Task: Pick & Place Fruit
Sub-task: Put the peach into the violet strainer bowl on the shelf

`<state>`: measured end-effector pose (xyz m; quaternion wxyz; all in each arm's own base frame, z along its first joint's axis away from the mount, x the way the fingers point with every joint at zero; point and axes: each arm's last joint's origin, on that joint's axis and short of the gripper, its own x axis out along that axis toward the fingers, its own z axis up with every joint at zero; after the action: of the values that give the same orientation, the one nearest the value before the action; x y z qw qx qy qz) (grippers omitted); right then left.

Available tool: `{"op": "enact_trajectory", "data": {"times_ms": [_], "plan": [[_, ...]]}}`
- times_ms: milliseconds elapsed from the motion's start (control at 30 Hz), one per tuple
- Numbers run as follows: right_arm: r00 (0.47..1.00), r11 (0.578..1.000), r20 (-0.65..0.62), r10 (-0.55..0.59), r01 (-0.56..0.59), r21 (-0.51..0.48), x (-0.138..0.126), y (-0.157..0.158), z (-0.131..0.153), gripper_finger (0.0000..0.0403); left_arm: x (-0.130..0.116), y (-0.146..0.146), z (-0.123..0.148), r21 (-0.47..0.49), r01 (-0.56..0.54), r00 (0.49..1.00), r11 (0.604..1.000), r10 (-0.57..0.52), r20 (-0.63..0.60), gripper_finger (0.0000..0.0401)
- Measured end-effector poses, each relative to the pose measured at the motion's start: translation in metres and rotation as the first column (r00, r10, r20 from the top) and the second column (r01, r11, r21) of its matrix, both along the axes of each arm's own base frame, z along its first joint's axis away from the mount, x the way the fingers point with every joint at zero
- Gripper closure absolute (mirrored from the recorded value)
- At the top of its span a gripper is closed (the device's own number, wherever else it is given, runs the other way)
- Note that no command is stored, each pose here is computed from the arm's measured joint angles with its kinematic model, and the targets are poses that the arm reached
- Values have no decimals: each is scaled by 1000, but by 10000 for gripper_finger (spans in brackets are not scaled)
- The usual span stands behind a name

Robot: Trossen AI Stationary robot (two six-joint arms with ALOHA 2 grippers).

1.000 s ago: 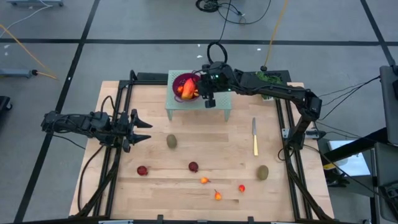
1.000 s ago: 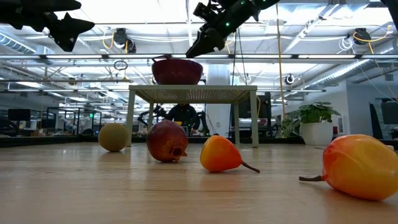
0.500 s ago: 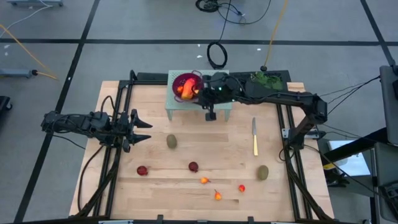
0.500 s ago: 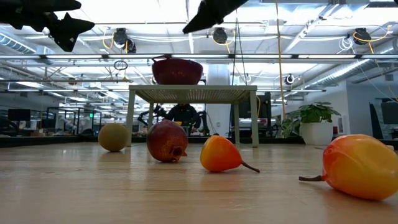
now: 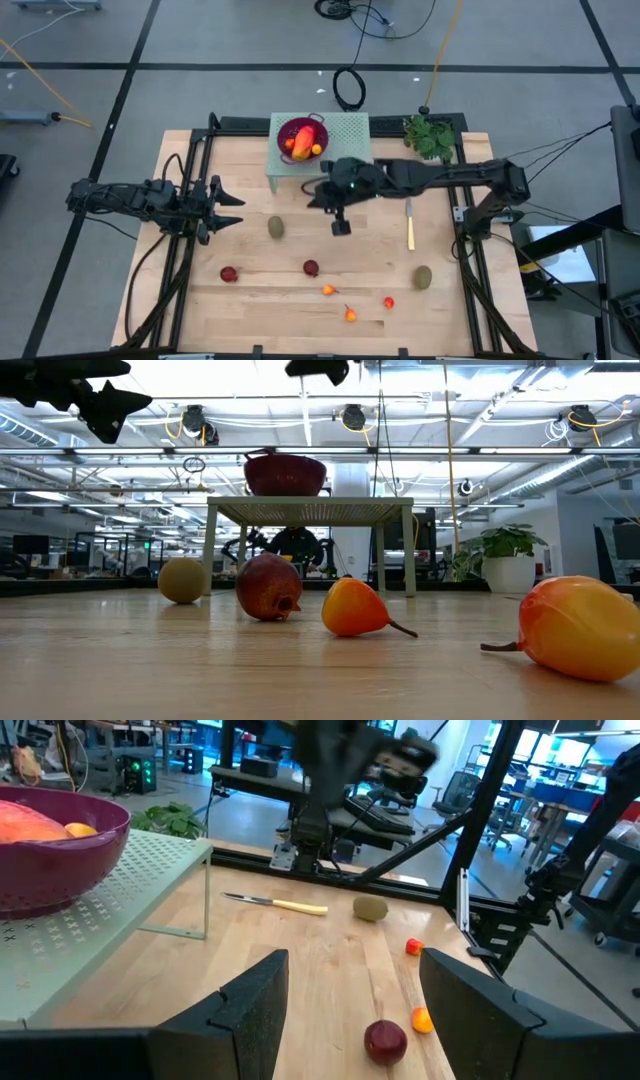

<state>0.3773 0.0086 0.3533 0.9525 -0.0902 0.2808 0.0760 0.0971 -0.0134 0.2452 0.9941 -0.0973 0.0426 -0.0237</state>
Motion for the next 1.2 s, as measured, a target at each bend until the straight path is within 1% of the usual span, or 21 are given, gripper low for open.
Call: {"op": "enact_trajectory", "data": {"times_ms": [133,333,533,667,867,967,1200], "plan": [[1000,997,-25,15,-13,73,-2,25,-1,402,0,0,0,0,0,1000,1000,0,0,174],[991,985,-129,40,-18,170,-12,62,-8,402,0,0,0,2,0,1000,1000,0,0,174],[963,977,-258,78,-21,214,-28,95,-16,402,0,0,0,-2,0,1000,1000,0,-1,174],[920,977,-380,97,-15,213,-43,114,-23,402,0,0,0,-5,0,1000,1000,0,-1,174],[829,983,-550,100,4,185,-69,137,-33,402,0,0,0,-6,0,1000,1000,0,-1,174],[795,985,-596,114,-15,169,-81,150,-35,402,0,0,0,-6,0,1000,1000,0,0,174],[740,984,-649,175,-112,138,-103,176,-41,403,0,0,-1,-5,0,1000,1000,0,-10,174]]}}
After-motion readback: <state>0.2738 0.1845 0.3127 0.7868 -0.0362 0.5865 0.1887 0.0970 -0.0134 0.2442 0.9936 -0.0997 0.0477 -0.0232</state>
